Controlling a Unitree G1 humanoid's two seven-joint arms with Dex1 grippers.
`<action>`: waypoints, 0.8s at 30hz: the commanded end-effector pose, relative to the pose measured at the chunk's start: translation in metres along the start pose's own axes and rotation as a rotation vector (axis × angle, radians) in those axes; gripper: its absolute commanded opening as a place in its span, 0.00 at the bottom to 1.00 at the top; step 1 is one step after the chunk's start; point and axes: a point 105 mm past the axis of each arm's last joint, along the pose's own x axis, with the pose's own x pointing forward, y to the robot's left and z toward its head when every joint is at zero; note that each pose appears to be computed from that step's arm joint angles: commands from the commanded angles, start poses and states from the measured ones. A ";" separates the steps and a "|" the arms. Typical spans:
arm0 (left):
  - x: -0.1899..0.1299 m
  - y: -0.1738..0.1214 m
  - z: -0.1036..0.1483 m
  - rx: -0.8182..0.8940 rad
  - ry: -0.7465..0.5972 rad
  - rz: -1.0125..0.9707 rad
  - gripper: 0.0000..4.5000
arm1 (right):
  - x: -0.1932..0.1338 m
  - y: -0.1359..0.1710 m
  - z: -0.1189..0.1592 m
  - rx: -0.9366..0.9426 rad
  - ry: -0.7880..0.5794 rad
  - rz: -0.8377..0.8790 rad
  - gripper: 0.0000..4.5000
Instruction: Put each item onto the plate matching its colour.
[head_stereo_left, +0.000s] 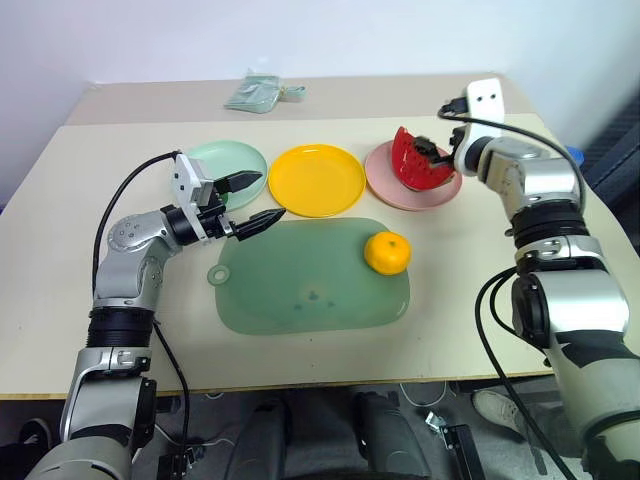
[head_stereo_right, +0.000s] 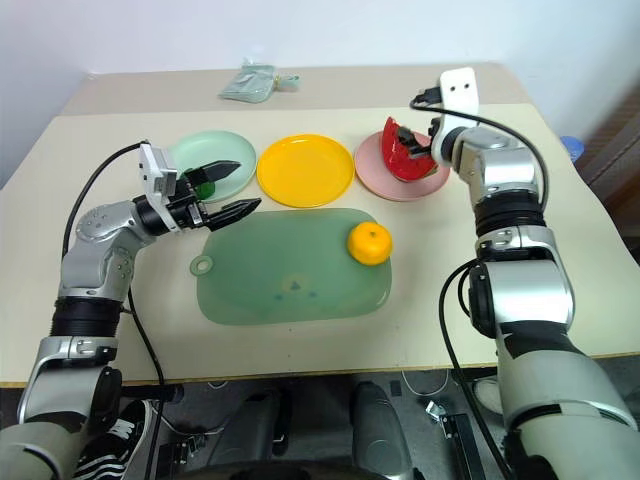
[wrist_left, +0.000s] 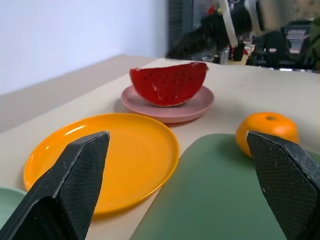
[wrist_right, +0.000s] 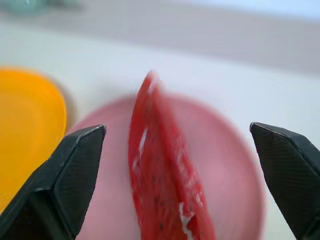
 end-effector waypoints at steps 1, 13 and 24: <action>-0.003 -0.002 0.013 0.035 -0.032 -0.017 1.00 | -0.026 0.017 0.063 0.036 -0.228 0.164 0.99; -0.023 -0.048 0.011 -0.176 0.039 -0.341 1.00 | -0.125 0.102 -0.018 -0.189 -0.063 0.716 0.99; -0.026 -0.052 0.008 -0.169 0.076 -0.357 1.00 | -0.117 0.113 -0.071 -0.272 0.093 0.669 0.99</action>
